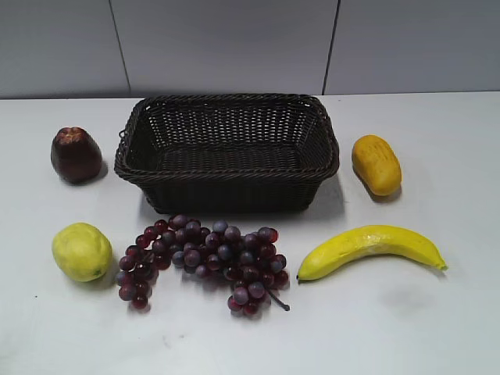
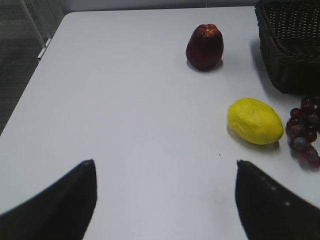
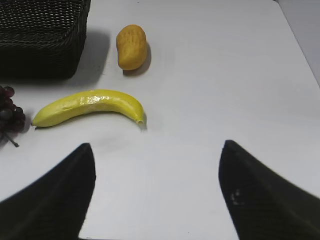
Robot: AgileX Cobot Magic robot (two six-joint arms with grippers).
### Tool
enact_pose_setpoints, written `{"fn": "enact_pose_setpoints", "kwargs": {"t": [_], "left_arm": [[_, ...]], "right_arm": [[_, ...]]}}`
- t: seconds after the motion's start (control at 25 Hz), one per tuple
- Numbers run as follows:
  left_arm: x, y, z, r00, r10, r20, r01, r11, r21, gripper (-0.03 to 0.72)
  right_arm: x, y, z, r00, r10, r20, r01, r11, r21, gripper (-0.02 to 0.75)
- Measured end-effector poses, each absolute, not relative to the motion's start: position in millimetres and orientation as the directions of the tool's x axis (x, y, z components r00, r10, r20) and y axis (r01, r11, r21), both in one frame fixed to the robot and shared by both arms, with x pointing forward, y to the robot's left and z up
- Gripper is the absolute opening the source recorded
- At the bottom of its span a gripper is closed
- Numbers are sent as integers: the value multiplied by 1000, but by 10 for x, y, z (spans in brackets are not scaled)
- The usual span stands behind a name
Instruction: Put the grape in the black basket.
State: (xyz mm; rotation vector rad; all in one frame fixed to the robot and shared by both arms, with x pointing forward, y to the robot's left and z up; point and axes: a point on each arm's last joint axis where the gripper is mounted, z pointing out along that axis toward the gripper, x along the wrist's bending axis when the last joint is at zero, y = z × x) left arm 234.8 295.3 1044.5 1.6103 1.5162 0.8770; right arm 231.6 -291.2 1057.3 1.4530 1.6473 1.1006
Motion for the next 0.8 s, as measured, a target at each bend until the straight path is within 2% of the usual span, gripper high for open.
{"fn": "enact_pose_setpoints", "kwargs": {"t": [0.48, 0.8], "left_arm": [[2348, 2953, 10445, 66, 998, -10, 489, -23, 872, 637], [2368, 2954, 10499, 65, 998, -10, 469, -22, 883, 580]], "right_arm": [[2316, -2912, 10573, -154, 987, 46, 420, 23, 907, 585], [2316, -2912, 10573, -154, 987, 46, 420, 23, 907, 585]]}}
